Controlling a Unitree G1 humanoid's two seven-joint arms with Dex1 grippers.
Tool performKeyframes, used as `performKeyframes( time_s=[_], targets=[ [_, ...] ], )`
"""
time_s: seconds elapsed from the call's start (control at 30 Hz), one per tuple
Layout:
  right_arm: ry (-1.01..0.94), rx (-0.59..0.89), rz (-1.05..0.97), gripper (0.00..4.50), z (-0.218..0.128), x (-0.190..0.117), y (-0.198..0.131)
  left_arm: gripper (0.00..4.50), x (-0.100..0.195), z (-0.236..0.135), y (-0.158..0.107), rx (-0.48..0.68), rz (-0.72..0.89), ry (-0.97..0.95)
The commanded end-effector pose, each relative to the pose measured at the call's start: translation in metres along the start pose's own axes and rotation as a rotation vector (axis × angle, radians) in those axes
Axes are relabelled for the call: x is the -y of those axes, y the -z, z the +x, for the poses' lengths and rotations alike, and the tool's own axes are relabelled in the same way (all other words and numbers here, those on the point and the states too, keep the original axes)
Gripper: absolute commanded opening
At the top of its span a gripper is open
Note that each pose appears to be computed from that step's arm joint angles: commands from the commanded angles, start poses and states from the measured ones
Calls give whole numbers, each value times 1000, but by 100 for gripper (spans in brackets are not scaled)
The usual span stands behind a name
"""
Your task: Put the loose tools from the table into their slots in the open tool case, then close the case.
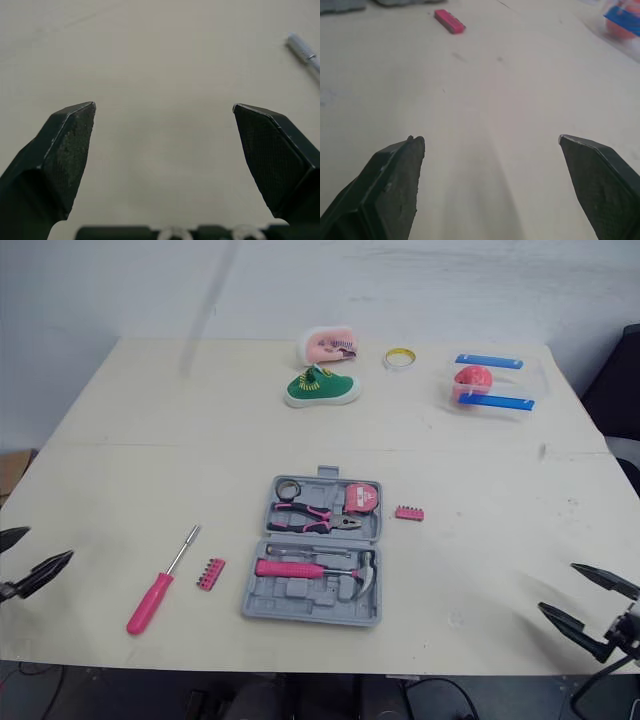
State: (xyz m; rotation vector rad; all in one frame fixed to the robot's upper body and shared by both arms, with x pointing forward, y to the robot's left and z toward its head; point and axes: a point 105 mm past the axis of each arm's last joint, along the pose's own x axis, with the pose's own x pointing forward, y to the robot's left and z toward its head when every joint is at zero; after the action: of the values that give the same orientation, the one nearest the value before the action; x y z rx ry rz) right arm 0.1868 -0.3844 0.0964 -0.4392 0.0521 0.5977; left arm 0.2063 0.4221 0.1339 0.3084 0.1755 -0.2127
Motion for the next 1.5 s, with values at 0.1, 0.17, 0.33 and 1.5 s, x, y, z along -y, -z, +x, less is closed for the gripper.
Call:
performKeyframes(
  time_s=[0.1,0.17,0.33,1.5],
  targets=[
    [48,0,-28,450,-11,7,2,445,-7,-15,-1,5,23,-67],
    [44,6,-31,450,-9,7,2,445,-5,-15,-3,12,23,-69],
    [-42,150,-74,450,29,3,-20,445,17,-2,-28,105,24,-14],
    [-553,599,-124,450,139,-116,-162,445,235,55,-13,-42,-125,170]
  ],
)
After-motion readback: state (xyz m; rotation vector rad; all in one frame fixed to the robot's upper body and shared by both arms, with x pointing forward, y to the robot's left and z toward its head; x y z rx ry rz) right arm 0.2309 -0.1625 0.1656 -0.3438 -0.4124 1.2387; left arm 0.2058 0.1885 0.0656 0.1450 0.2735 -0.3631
